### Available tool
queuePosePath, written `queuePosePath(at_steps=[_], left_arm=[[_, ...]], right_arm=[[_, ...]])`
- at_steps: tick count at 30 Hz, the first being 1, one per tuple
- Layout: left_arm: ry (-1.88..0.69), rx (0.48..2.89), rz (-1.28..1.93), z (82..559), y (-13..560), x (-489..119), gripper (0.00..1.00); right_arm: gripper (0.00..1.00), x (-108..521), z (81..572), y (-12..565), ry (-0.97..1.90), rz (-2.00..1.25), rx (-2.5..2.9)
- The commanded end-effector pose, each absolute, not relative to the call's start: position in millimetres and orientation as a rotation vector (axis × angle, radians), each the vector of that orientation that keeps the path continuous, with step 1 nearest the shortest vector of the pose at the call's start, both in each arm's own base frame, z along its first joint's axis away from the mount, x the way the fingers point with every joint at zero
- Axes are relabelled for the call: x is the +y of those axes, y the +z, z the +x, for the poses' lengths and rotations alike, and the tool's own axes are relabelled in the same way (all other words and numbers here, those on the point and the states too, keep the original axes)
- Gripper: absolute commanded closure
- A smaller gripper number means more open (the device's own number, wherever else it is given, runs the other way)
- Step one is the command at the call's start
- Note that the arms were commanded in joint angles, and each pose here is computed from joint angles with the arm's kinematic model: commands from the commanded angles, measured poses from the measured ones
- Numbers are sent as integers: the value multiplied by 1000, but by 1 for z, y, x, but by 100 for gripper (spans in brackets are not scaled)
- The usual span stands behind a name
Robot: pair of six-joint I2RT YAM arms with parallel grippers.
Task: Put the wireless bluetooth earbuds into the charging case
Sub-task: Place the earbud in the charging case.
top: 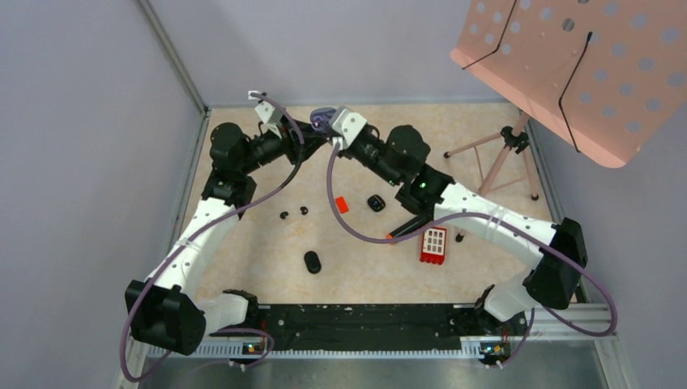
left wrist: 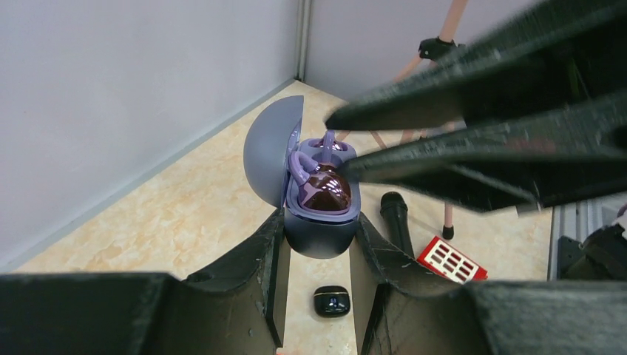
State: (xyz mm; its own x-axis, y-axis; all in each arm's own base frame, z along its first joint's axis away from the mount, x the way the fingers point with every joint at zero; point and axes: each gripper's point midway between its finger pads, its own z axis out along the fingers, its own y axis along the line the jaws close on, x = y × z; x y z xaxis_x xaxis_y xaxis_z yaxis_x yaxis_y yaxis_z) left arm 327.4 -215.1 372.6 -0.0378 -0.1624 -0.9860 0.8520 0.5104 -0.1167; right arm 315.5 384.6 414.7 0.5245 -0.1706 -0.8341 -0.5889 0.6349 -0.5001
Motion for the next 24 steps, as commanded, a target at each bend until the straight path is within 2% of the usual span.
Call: queuePosePath(at_steps=[1,7,16,21,24], left_arm=[[-863,1240,843,309,379,-219,100],[-808,1184,1020,297,366,-221,100],[-823,1169,1097,288,362,-224,100],[-835,1147,1124,281,363,-225,100],[-836,1138,1145,278,361,-225,100]], right_arm=[[77,376,297,441,528,-989,1065],[78,370,280,412,644,-1279,1130],[92,371,258,399,771,-1370,1155],[91,372,266,385,747,-1378,1215],[85,372,273,383,721,-1359,1240]])
